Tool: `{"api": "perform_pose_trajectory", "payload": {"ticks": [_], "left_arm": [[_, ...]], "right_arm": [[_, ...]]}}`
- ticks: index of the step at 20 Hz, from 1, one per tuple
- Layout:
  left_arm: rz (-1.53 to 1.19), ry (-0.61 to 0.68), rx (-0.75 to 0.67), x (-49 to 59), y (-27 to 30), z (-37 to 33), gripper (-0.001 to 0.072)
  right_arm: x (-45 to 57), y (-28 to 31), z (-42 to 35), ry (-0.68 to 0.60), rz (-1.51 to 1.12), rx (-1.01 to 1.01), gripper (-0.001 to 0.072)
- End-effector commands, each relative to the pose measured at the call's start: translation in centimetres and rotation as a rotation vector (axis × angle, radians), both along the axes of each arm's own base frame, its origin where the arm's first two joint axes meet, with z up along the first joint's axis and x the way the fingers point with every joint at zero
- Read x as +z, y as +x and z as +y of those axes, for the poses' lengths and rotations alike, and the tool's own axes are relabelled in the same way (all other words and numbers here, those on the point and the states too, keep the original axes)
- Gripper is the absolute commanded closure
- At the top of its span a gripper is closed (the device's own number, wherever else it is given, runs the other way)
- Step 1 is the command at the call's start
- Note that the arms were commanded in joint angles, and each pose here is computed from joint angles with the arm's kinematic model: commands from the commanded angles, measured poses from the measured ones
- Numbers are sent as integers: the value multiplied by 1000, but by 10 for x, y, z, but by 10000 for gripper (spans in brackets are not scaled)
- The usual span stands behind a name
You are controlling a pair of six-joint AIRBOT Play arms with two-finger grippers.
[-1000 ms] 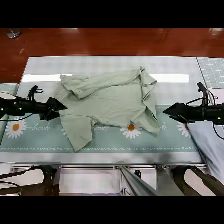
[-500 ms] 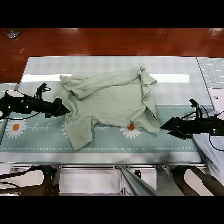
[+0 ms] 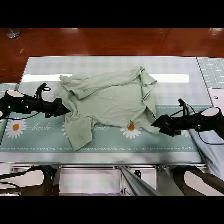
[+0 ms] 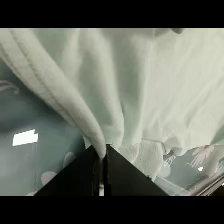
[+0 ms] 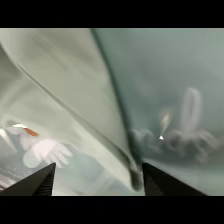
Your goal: Fold the shirts.
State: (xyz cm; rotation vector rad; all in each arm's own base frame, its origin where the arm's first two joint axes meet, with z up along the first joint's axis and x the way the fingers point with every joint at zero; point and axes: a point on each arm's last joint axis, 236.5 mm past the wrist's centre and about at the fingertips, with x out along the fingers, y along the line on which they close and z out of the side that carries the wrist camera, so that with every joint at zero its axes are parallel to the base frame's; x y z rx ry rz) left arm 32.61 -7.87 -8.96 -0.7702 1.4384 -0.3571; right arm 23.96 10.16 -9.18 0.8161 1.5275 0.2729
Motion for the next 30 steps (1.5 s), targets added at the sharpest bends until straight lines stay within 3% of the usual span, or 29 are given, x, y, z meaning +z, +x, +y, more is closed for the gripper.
{"api": "perform_pose_trajectory", "payload": {"ticks": [1, 3, 4, 9, 11, 14, 17, 20, 25, 27, 30], "left_arm": [[-1, 1, 1, 0, 0, 0, 674], [-1, 1, 1, 0, 0, 0, 674], [-3, 1, 2, 0, 1, 0, 674], [-202, -72, 44, 76, 50, -7, 674], [-468, -120, 77, 169, 91, -10, 675], [-917, -29, 124, 339, 115, 4, 675], [-1309, 117, 182, 493, 81, 24, 676], [-1514, 334, 249, 582, 21, 47, 676], [-1657, 789, 407, 643, -87, 81, 676], [-1660, 883, 441, 647, -123, 77, 676], [-1611, 971, 376, 630, -155, 70, 676]], "right_arm": [[-6, 22, 23, 17, -18, 28, 109], [-4, 32, 33, 7, -43, 66, 371], [0, 37, 37, 5, -70, 99, 674], [104, 109, 38, 11, -332, 210, 688], [201, 159, 23, -55, -575, 180, 687], [373, 191, -8, -194, -970, 90, 687], [522, 154, -32, -355, -1322, 10, 687], [592, 88, -40, -494, -1526, -11, 687], [594, -4, -71, -750, -1486, -96, 687], [594, -32, -75, -799, -1489, -115, 687], [564, -55, -76, -805, -1386, -99, 687]]}}
